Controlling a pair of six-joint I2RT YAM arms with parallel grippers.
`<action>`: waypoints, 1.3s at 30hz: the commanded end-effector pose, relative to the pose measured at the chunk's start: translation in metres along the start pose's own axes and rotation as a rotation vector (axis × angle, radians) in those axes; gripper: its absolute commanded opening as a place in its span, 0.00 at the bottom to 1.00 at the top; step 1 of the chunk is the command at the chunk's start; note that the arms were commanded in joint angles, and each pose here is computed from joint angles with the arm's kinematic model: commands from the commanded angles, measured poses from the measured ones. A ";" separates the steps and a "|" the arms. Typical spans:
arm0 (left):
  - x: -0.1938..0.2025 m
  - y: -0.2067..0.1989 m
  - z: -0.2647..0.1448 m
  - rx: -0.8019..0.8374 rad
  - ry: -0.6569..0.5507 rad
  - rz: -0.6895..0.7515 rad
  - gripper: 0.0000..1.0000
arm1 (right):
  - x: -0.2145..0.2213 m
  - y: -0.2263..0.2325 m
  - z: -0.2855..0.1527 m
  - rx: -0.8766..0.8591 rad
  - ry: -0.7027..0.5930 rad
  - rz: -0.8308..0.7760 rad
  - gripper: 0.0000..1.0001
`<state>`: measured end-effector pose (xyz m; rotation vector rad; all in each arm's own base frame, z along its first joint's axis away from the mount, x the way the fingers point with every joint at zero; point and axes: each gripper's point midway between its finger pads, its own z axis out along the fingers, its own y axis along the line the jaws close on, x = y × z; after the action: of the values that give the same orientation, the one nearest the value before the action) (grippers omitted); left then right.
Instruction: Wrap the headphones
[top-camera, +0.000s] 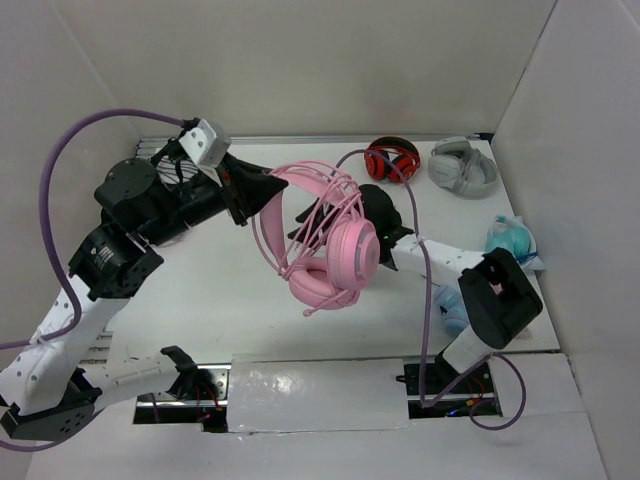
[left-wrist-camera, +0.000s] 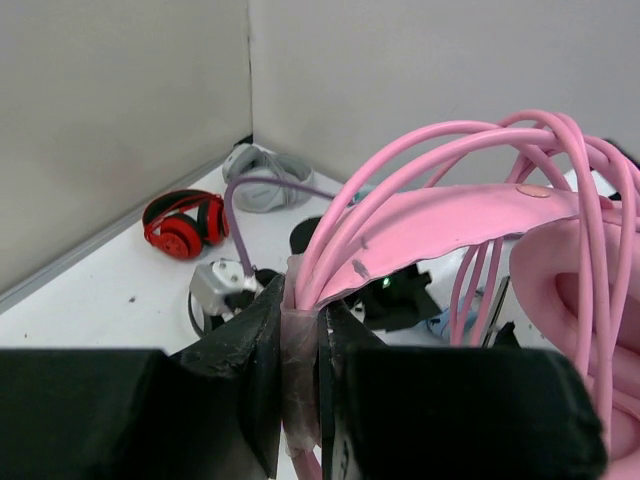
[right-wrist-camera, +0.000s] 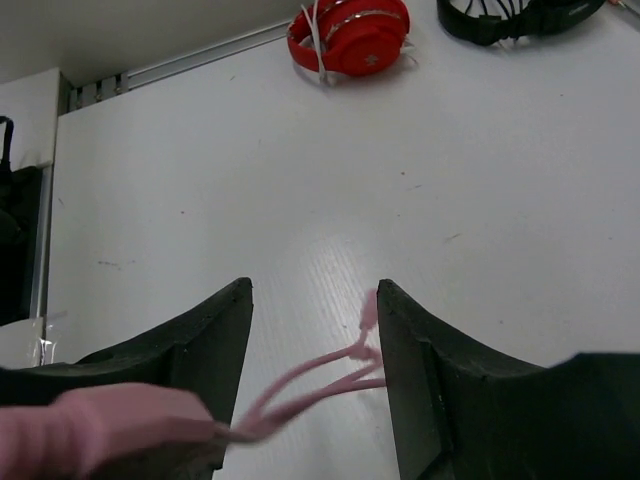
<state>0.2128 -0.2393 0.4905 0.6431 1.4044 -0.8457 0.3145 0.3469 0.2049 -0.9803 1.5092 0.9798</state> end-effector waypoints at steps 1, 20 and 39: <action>-0.065 -0.014 -0.012 0.019 -0.190 -0.050 0.00 | -0.023 0.013 0.013 -0.062 -0.111 -0.004 0.60; -0.090 0.027 -0.028 -0.237 -0.277 -0.092 0.00 | 0.021 0.057 0.052 -0.146 -0.187 0.148 0.12; 0.044 0.232 0.034 -0.947 -0.031 -0.429 0.00 | 0.137 0.106 -0.007 0.399 0.147 0.453 0.00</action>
<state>0.4121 -0.1528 0.3757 -0.1851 1.8842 -0.2678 0.1854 0.3837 0.0960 -0.5783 1.8949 1.1022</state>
